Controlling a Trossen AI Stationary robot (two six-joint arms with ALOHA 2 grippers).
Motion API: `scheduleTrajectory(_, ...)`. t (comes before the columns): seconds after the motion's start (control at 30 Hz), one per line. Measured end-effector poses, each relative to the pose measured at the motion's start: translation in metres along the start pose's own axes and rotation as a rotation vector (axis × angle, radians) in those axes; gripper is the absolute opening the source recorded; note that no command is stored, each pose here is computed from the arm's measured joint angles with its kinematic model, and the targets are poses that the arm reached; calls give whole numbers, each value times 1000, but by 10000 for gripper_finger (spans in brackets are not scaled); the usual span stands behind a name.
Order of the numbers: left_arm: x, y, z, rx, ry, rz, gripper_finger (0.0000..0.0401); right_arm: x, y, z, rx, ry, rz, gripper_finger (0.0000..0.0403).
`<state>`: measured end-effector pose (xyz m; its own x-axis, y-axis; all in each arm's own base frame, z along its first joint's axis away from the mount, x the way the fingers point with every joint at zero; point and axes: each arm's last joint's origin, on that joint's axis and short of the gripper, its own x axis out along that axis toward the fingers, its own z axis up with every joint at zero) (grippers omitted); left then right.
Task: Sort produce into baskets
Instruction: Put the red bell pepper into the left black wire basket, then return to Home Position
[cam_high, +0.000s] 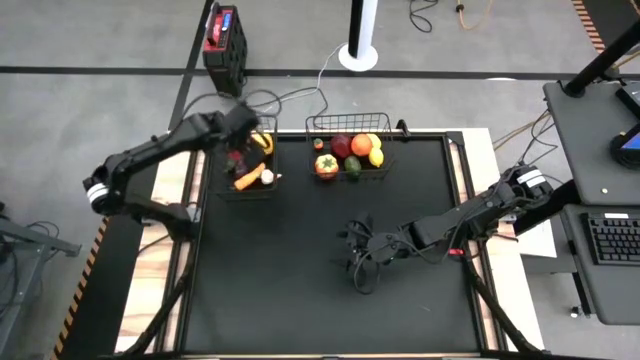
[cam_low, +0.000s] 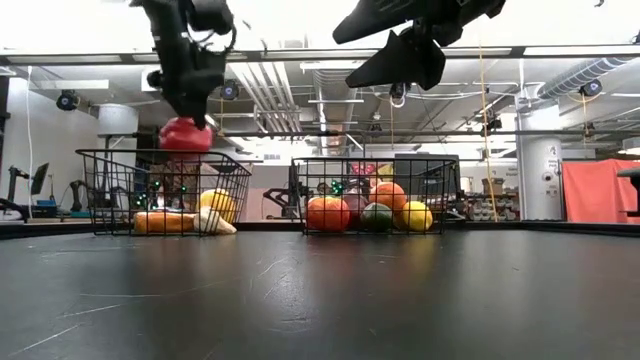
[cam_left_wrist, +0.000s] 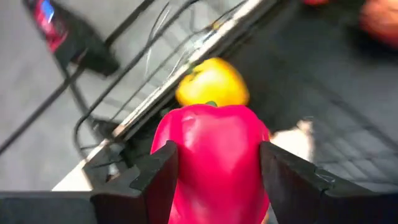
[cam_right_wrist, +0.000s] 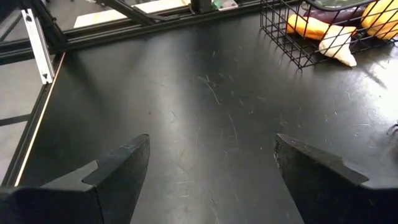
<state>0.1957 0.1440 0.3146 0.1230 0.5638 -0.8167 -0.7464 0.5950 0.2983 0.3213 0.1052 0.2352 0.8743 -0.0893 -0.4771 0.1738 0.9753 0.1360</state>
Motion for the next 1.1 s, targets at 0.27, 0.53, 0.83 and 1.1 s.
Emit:
scheduleTrajectory(0.27,39,14,8,-19,132,56,196,0,0,-1,-2,4,-2,331)
scheduleTrajectory(0.53,66,2,9,32,219,58,204,0,-1,-2,-2,11,-4,331)
scheduleTrajectory(0.83,62,0,10,47,197,109,260,0,-1,-3,-8,23,-9,331)
scheduleTrajectory(1.1,-2,-40,-10,40,-15,-20,274,-1,2,-4,-111,23,0,331)
